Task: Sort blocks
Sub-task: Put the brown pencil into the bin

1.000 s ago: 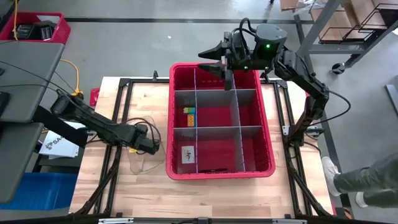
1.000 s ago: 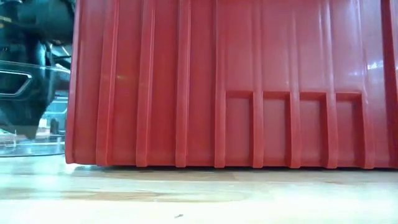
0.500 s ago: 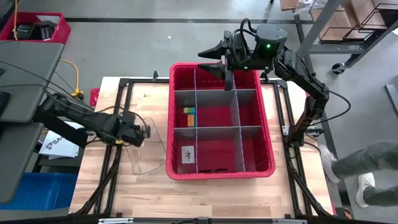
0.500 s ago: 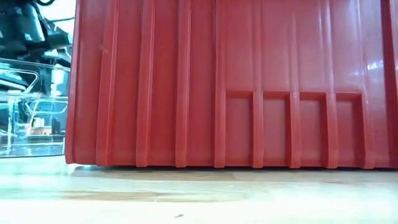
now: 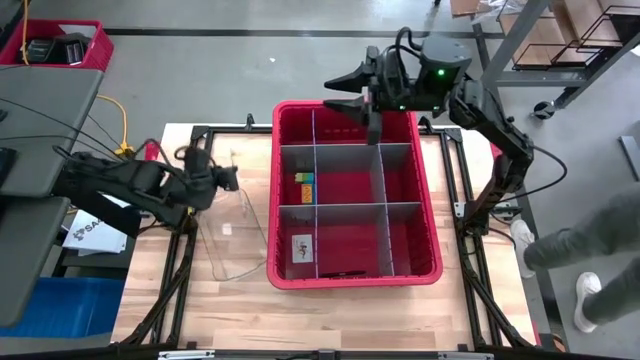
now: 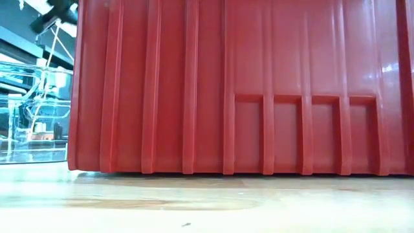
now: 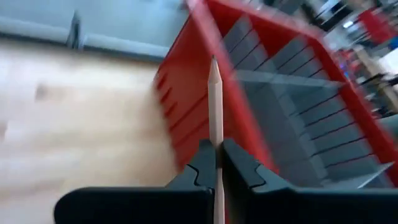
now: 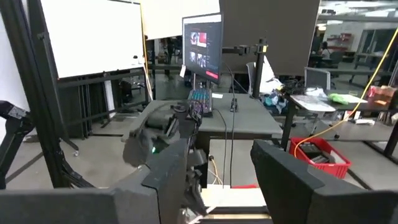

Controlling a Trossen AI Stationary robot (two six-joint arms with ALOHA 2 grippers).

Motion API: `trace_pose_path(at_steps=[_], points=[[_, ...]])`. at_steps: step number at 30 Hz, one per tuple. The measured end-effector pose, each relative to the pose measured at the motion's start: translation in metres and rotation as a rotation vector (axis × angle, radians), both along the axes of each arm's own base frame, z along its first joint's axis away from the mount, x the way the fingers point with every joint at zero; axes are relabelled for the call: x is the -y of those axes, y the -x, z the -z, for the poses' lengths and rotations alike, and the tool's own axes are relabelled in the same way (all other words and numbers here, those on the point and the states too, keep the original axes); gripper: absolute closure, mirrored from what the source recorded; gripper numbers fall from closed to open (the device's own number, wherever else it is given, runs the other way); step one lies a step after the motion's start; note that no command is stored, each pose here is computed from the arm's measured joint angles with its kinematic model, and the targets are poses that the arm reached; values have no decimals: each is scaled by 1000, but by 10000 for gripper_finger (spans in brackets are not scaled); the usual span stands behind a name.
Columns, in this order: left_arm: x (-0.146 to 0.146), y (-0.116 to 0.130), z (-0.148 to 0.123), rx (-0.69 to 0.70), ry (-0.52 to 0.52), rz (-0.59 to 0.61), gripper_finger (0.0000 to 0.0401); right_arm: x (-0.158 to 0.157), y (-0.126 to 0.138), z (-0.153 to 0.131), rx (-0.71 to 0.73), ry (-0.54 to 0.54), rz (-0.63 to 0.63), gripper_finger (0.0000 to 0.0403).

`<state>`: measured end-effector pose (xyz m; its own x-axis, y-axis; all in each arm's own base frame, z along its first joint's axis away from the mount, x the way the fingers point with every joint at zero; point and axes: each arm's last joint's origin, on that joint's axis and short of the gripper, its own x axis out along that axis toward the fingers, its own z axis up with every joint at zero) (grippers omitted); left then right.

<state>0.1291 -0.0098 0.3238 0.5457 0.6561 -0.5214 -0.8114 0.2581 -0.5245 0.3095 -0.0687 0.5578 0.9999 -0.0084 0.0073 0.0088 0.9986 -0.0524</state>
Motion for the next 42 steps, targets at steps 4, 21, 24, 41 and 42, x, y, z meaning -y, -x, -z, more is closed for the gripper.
trace_pose_path(at_steps=[4, 21, 24, 41, 42], points=[[-8, -4, -31, 28, -152, 15, 401, -2, 8, -5, 16, 3, 0, 226], [-169, -95, -46, 23, -525, 191, 401, -25, 13, -10, 26, -35, 12, 226], [-207, -110, -25, 67, -516, 191, 401, -30, 13, -10, 27, -41, 33, 226], [-215, -132, 6, -118, -540, 368, 307, -41, 12, -9, 9, -25, 55, 226], [-214, -132, 6, -115, -542, 370, 294, -41, 12, -9, 9, -25, 55, 226]])
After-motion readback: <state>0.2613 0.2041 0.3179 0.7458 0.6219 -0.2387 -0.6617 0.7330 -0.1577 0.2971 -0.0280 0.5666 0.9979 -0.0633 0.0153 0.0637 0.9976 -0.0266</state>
